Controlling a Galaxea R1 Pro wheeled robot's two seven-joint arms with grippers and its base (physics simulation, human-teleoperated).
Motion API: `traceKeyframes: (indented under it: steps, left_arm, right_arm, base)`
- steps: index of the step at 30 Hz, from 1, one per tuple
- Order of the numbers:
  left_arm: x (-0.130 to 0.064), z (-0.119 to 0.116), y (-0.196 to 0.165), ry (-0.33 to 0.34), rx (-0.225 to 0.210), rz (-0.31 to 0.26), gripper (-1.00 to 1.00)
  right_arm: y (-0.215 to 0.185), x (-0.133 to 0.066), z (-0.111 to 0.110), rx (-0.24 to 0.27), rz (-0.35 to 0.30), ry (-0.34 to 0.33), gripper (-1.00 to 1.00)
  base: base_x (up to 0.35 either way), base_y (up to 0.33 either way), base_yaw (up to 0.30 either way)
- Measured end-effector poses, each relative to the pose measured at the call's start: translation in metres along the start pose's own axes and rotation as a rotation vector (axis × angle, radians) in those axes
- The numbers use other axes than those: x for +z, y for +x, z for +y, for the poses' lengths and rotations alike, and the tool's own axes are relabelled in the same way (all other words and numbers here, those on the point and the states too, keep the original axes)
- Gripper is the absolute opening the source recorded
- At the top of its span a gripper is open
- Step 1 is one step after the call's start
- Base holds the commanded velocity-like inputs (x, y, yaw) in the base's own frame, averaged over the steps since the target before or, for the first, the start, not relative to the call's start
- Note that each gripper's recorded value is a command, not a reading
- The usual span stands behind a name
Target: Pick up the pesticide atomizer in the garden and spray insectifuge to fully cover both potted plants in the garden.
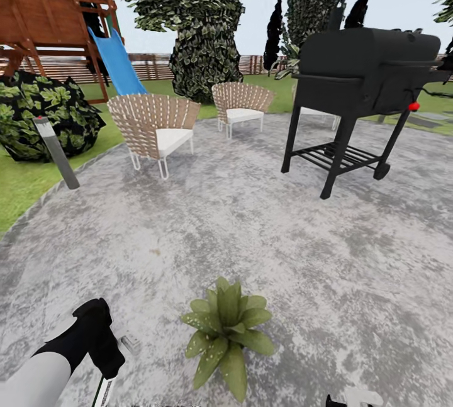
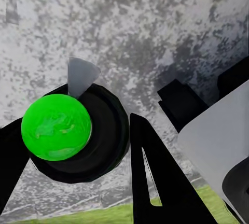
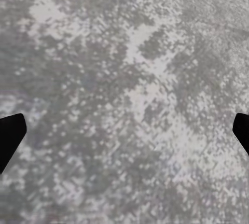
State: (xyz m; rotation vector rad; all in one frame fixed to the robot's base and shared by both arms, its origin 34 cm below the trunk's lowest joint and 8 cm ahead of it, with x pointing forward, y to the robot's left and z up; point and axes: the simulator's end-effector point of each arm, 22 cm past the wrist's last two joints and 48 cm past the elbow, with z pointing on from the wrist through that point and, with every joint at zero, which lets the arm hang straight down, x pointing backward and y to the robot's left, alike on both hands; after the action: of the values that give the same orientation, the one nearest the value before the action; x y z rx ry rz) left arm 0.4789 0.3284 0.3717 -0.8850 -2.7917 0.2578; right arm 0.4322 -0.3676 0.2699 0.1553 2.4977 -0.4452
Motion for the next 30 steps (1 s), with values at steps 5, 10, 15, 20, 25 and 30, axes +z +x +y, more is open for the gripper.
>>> traceKeyframes:
  steps: [5, 10, 15, 20, 25, 30]
  left_arm:
    - [-0.0006, 0.0004, -0.0007, 0.0, -0.001, -0.002, -1.0]
    - [-0.0008, 0.0005, -0.0009, 0.0, -0.002, -0.003, -1.0]
    - [-0.0013, 0.0008, -0.0014, 0.0, -0.003, -0.005, -1.0]
    - [-0.002, 0.0013, -0.0022, -0.001, -0.003, -0.007, -1.0]
    - [-0.003, 0.0019, -0.0031, -0.003, -0.003, -0.008, -1.0]
    - [-0.0042, 0.0027, -0.0044, -0.005, -0.004, -0.01, -1.0]
  right_arm:
    - [0.0, 0.0, 0.0, 0.0, 0.0, 0.0, 1.0]
    - [0.0, 0.0, 0.0, 0.0, 0.0, 0.0, 1.0]
    - [0.0, 0.0, -0.0001, 0.0, 0.0, 0.0, 1.0]
    - [0.0, 0.0, 0.0, 0.0, 0.0, 0.0, 1.0]
    - [0.0, 0.0, 0.0, 0.0, 0.0, 0.0, 1.0]
    - [0.0, 0.0, -0.0001, 0.0, 0.0, 0.0, 1.0]
  base:
    - [0.0, -0.251, 0.277]
    - [0.0, -0.271, 0.278]
    - [0.0, -0.273, 0.278]
    - [0.0, -0.274, 0.278]
    - [0.0, -0.274, 0.278]
    - [0.0, -0.276, 0.278]
